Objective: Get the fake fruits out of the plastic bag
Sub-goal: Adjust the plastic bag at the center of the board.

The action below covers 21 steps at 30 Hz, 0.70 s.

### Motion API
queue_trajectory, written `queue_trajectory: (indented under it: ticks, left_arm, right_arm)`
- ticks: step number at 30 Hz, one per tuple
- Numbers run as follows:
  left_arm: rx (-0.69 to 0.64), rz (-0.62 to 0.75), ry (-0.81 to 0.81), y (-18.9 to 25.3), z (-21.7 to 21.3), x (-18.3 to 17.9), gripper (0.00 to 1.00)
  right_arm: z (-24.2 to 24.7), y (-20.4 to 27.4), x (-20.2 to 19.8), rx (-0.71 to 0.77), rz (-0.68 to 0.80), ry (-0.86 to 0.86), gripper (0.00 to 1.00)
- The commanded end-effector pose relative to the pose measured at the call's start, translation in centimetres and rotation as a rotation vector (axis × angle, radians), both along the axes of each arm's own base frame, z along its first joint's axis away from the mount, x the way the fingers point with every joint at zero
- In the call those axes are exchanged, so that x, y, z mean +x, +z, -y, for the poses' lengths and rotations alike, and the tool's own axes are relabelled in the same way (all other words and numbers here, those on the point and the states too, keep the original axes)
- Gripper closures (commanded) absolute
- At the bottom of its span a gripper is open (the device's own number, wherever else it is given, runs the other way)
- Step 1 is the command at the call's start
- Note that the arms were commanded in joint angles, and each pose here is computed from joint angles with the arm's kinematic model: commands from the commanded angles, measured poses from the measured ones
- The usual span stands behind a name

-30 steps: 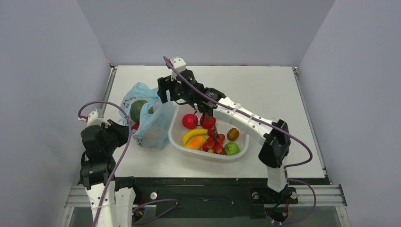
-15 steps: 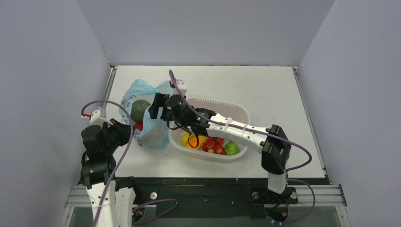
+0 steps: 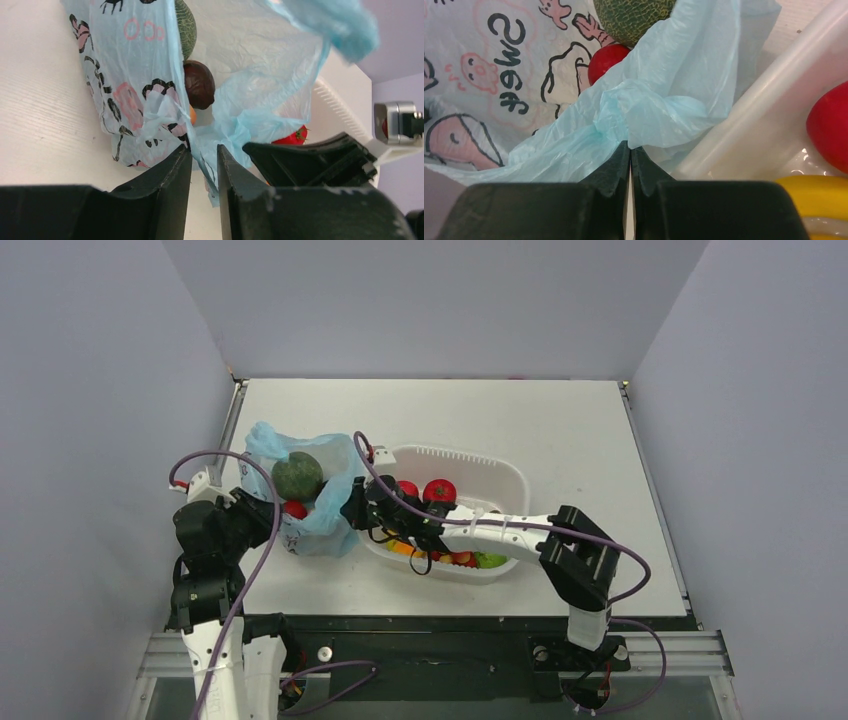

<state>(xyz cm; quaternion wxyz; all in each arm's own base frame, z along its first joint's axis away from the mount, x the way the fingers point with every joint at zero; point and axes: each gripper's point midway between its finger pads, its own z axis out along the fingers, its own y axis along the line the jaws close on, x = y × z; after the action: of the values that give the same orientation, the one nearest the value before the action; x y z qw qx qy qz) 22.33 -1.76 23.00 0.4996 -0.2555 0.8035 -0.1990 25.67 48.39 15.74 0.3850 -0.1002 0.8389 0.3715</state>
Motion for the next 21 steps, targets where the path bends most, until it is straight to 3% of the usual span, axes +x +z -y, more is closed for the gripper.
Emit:
queue_trajectory:
  ticks: [1, 4, 7, 9, 16, 21]
  left_arm:
    - [0.036, 0.012, 0.096, 0.6, -1.7, 0.0, 0.72]
    - [0.050, 0.003, 0.143, 0.5, -2.5, -0.2, 0.57]
    - [0.055, -0.013, 0.184, 0.3, -3.1, -0.4, 0.32]
    - [0.064, -0.022, 0.198, 0.3, -3.4, -0.6, 0.24]
    - [0.253, 0.031, 0.172, 4.7, -4.6, -1.7, 0.20]
    - [0.243, 0.082, 0.230, 7.7, -5.1, -1.8, 0.12]
  right_arm:
    - [-0.3, 3.0, -2.7, 0.042, 0.115, 0.110, 1.00]
    - [-0.1, 2.3, -3.9, 0.003, 0.142, 0.136, 1.00]
    - [0.2, 1.6, -4.1, -0.036, 0.164, 0.136, 1.00]
    - [0.3, 1.9, -3.9, -0.051, 0.185, 0.134, 1.00]
    - [-0.4, 3.8, -3.9, -0.083, 0.260, 0.183, 1.00]
    - [-1.5, 2.7, -6.2, -0.098, 0.251, 0.243, 1.00]
